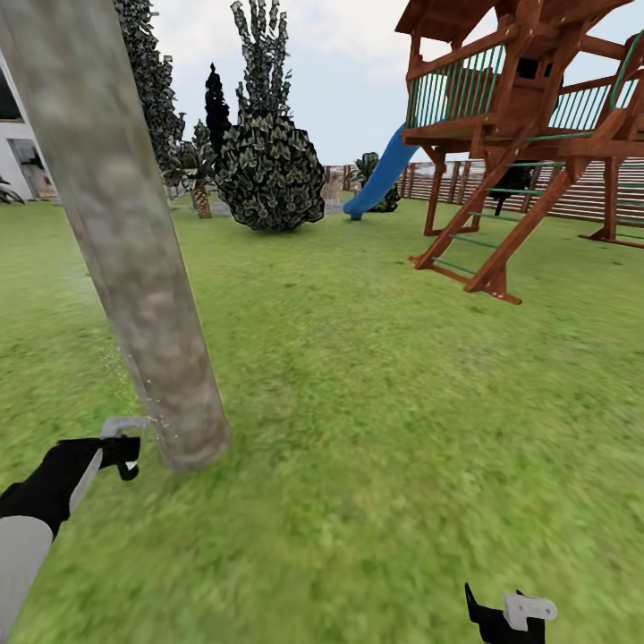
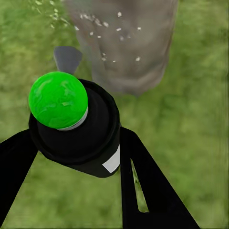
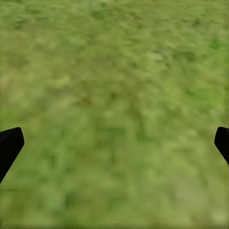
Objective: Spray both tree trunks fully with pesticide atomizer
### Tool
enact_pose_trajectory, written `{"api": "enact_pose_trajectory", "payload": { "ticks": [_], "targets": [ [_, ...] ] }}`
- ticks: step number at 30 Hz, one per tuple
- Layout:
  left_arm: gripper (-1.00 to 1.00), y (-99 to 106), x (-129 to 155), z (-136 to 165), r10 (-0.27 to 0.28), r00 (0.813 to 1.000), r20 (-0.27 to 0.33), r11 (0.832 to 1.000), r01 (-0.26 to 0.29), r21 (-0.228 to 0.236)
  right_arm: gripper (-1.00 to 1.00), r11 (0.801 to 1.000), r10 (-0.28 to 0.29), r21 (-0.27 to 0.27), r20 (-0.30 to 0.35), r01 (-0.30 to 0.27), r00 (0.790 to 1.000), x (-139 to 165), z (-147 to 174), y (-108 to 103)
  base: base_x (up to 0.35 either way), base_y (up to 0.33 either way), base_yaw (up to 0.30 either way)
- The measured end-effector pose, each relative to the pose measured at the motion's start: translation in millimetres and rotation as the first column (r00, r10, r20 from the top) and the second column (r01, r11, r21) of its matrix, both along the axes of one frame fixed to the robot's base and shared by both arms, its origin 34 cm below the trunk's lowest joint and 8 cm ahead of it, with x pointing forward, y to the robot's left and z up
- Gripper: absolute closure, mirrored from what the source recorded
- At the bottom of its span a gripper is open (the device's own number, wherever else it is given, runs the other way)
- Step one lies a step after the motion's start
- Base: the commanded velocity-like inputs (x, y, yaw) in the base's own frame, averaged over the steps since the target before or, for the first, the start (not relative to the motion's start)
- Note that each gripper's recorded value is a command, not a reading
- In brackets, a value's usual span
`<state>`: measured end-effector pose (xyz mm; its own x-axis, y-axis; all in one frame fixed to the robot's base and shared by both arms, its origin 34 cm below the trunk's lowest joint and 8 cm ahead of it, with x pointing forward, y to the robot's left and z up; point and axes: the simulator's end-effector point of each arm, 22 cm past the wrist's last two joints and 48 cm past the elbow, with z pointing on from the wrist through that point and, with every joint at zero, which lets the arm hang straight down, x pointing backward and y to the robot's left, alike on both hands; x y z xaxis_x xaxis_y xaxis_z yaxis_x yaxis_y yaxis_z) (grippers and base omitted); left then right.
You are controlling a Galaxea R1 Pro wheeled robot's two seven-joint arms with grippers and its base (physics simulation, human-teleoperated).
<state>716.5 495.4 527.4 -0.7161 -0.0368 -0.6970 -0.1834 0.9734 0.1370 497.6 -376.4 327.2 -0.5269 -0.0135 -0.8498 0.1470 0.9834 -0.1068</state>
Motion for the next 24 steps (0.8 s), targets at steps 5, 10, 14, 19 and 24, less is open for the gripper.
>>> {"api": "enact_pose_trajectory", "payload": {
  "ticks": [5,10,14,19,24],
  "targets": [
    [1.00,-1,6,35,0.001,1.000,-0.003,1.000,-0.001,0.013,-1.00,1.000,0.000,0.000,0.000,0.000,1.000,0,0,0,0.000,0.000,0.000],
    [1.00,-5,15,71,-0.005,0.999,0.032,1.000,0.004,0.017,-1.00,1.000,0.000,0.000,0.000,0.000,1.000,0,0,0,0.000,0.000,0.000],
    [1.00,-8,19,101,-0.006,0.999,0.054,1.000,0.005,0.027,-1.00,1.000,0.000,0.000,0.000,0.000,1.000,0,0,0,0.000,0.000,0.000],
    [1.00,-7,16,103,-0.001,0.999,0.055,1.000,0.000,0.030,-1.00,1.000,0.000,0.000,0.000,0.000,1.000,0,0,0,-0.058,-0.018,0.000],
    [1.00,13,16,118,0.018,0.997,0.072,0.998,-0.022,0.058,-1.00,1.000,0.001,0.000,0.000,-0.001,1.000,0,0,0,-0.140,-0.015,0.000]
  ]
}}
